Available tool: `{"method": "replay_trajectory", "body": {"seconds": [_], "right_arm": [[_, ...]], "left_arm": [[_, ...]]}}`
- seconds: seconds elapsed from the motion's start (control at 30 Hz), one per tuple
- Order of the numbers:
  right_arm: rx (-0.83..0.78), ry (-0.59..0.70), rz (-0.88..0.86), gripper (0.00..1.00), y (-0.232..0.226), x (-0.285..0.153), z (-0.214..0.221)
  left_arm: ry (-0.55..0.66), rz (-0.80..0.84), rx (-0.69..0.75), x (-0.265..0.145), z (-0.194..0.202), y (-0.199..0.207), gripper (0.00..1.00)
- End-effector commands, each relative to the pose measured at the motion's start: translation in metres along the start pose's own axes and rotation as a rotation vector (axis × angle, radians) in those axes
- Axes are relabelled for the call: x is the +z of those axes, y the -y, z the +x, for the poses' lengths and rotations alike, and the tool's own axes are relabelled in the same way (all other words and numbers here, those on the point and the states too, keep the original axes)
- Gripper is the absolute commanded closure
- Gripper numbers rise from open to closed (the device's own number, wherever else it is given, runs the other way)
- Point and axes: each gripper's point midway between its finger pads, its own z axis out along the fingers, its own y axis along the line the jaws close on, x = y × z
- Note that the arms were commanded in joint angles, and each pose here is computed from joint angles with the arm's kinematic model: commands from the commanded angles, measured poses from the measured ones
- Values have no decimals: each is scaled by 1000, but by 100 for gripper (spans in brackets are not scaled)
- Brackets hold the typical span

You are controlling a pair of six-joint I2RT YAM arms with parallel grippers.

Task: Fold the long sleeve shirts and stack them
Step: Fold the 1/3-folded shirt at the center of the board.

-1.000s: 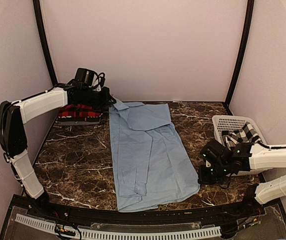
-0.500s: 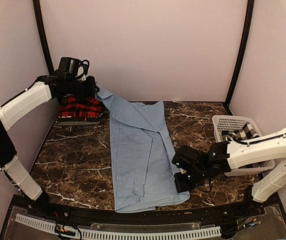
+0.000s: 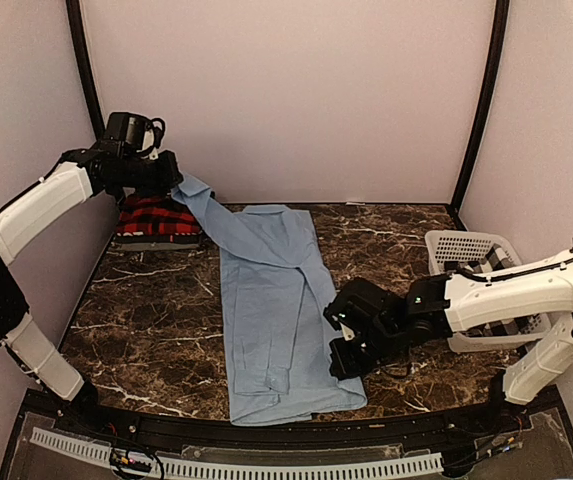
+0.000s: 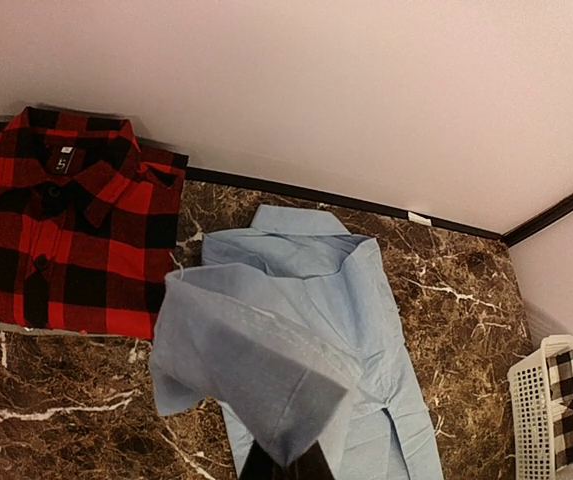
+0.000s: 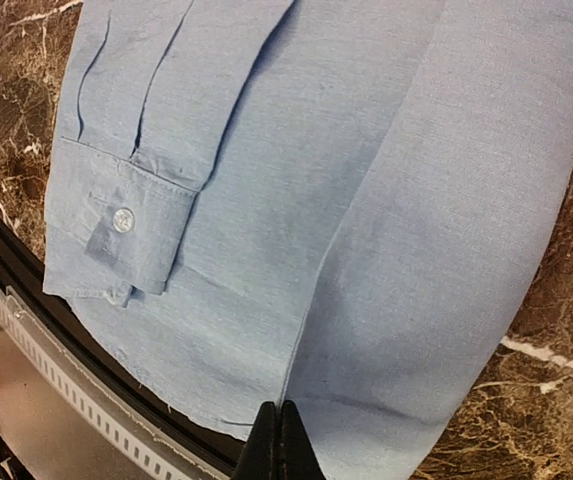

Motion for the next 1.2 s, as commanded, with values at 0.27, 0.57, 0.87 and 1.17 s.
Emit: {"method": "replay_trajectory", "body": {"seconds": [0.27, 0.57, 0.87, 1.17], "right_arm": [[-55, -7, -95, 100, -33, 14, -11], [-76, -22, -145, 100, -46, 24, -12], [-85, -49, -153, 100, -45, 25, -1], [-119, -46, -162, 100, -52, 17, -6]], "left_arm": [[209, 66, 51, -60, -66, 25, 100], [170, 45, 55, -49, -57, 19, 100], [181, 66, 60, -52, -67, 28, 100], [175, 91, 56, -51, -69, 33, 100]]}}
